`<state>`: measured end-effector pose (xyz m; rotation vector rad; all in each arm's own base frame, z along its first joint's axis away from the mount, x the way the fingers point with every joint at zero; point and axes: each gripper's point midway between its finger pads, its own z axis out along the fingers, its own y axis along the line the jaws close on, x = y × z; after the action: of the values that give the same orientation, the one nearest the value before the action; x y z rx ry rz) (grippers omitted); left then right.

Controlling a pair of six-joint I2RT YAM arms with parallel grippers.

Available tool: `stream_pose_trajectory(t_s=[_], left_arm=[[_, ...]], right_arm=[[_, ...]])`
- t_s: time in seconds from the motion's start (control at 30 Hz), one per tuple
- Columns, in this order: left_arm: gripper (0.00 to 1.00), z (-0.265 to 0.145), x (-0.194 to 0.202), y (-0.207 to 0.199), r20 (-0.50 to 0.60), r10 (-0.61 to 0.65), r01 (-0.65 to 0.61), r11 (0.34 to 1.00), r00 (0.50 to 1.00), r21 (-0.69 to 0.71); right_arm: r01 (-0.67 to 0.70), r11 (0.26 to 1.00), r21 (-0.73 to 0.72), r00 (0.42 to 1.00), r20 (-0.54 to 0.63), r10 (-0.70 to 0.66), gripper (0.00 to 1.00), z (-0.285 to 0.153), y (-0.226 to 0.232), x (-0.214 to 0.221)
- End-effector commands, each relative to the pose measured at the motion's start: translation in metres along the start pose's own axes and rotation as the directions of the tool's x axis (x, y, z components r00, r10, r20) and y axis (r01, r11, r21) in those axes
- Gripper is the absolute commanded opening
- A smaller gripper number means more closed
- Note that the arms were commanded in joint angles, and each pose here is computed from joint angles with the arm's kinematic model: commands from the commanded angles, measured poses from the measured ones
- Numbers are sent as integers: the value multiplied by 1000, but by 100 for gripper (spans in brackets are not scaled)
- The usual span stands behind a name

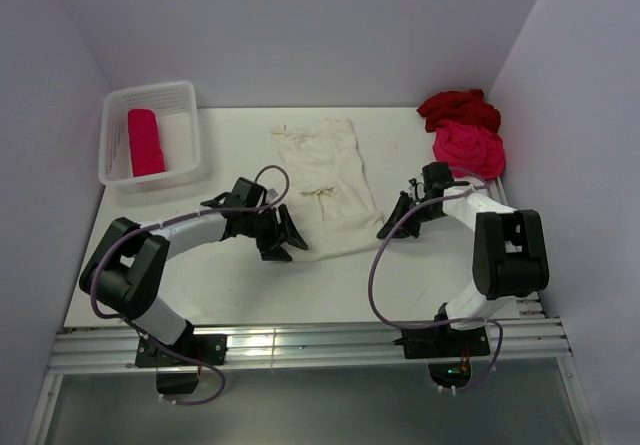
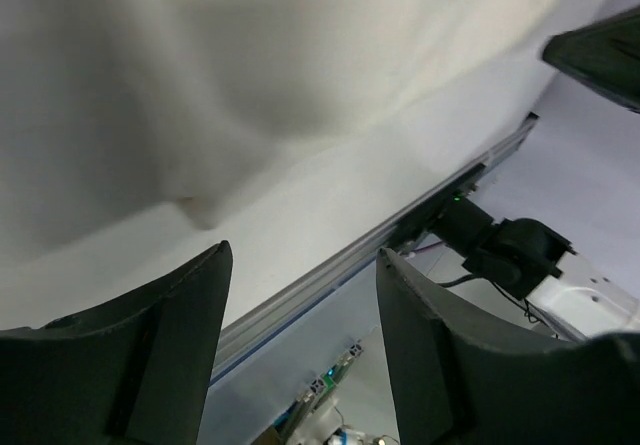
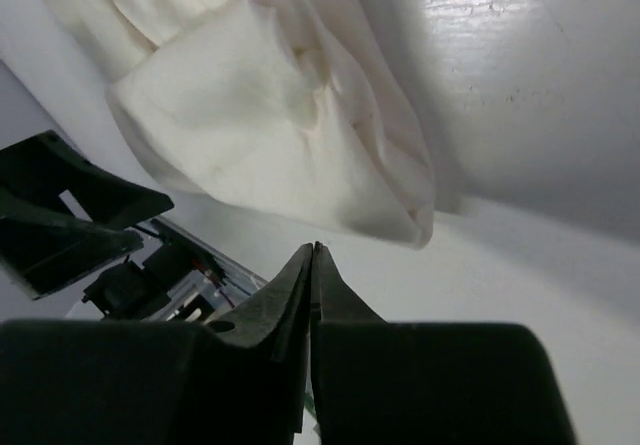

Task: Roll the t-shirts
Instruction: Roll the tshirt

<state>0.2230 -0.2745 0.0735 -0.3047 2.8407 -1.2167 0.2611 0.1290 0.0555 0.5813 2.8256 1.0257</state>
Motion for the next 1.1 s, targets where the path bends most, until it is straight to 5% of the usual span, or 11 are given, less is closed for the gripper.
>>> stream_pose_trajectory(t_s=[0.0, 0.3, 0.67, 0.9, 1.07], left_arm=[[65, 6, -3, 16, -1, 3, -3, 1000, 1000, -15], [63, 27, -9, 48, -25, -32, 29, 991, 999, -127], [63, 3, -23, 26, 30, 27, -23, 990, 999, -137], [59, -15, -64, -29, 126, 65, -62, 998, 990, -34], [49, 2, -74, -26, 109, 34, -33, 999, 993, -16]], right_arm=[[17, 999, -39, 1000, -19, -17, 5, 10, 5, -6], [-92, 974, 206, 995, -21, 98, 1, 25, -44, -12], [-41, 998, -48, 994, 99, 45, 4, -1, 25, -37], [-57, 995, -82, 995, 75, 63, 4, 6, 42, -57], [-83, 994, -69, 994, 60, 87, 3, 25, 43, -66]])
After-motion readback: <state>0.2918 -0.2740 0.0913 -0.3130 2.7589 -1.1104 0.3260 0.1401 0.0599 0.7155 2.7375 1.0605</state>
